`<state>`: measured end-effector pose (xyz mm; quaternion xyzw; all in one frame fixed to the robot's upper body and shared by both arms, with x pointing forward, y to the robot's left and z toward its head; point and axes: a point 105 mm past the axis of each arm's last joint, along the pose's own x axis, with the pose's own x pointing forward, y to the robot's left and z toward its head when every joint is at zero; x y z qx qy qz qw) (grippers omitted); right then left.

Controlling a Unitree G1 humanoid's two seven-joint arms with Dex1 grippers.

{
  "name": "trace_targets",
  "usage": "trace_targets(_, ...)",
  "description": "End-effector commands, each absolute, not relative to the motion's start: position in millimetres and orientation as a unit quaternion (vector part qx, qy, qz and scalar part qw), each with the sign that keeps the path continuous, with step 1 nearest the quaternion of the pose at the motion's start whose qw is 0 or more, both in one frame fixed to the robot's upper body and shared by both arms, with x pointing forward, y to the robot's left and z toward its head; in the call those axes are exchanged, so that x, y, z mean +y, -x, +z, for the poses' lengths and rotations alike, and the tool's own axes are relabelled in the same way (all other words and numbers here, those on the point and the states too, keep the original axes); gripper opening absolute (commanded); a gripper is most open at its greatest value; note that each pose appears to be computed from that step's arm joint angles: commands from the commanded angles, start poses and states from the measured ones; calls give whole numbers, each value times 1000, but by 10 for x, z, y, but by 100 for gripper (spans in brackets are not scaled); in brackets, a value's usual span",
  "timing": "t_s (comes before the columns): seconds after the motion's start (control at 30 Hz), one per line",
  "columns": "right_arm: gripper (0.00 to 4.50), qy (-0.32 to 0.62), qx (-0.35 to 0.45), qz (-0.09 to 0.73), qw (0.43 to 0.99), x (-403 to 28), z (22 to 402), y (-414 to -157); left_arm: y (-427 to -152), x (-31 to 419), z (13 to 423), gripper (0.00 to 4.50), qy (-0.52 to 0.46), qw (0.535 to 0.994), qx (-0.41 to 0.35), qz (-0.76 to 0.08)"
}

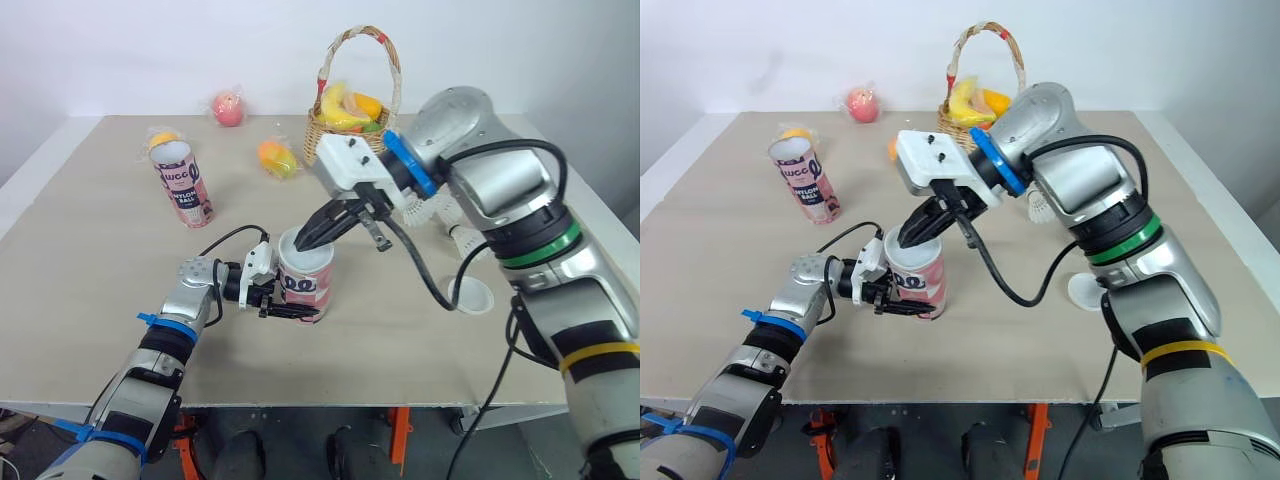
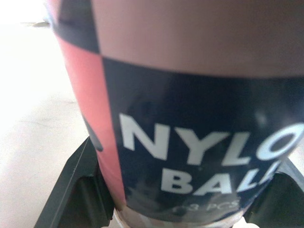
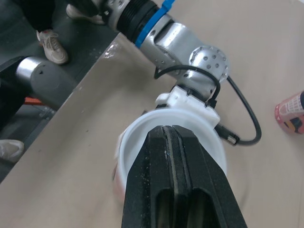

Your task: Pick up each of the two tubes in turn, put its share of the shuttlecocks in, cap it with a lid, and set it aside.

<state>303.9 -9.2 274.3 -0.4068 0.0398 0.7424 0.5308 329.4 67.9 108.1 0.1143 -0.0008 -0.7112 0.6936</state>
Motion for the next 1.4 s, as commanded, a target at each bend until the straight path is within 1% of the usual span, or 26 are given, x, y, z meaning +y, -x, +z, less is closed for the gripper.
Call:
trace_targets(0.03,6,435,28,723,536,-41,2842,-3099,-3303,808,907,287,-114,706,44,-698)
trace_targets(0.53,6,546,81,697,458,-192,2325,-3164,-3302,824,903,287,-113,711,42,-693)
trace_targets(0.67,6,572,106,691,429,-258,2089,-3170,-3302,823,902,287,-112,711,42,-693)
trace_targets(1.0,6,570,122,702,409,-262,1898,-3106,-3301,828,899,287,-111,713,42,-691)
trace_targets(1.17,6,561,121,711,406,-254,1879,-3070,-3302,830,899,287,-111,714,41,-690)
trace_targets(1.2,6,554,107,718,407,-228,1904,-3048,-3301,829,900,287,-111,714,40,-690)
trace_targets(1.27,6,520,79,736,427,-162,2028,-3006,-3305,824,903,287,-111,714,39,-690)
trace_targets(1.33,6,484,50,745,456,-123,2206,-2999,-3306,815,906,287,-111,714,38,-690)
trace_targets(1.37,6,446,32,739,504,-98,2400,-3058,-3307,806,908,287,-111,714,37,-690)
trace_targets(1.4,51,409,19,732,545,-114,2582,-3114,-3306,793,909,287,-110,714,35,-691)
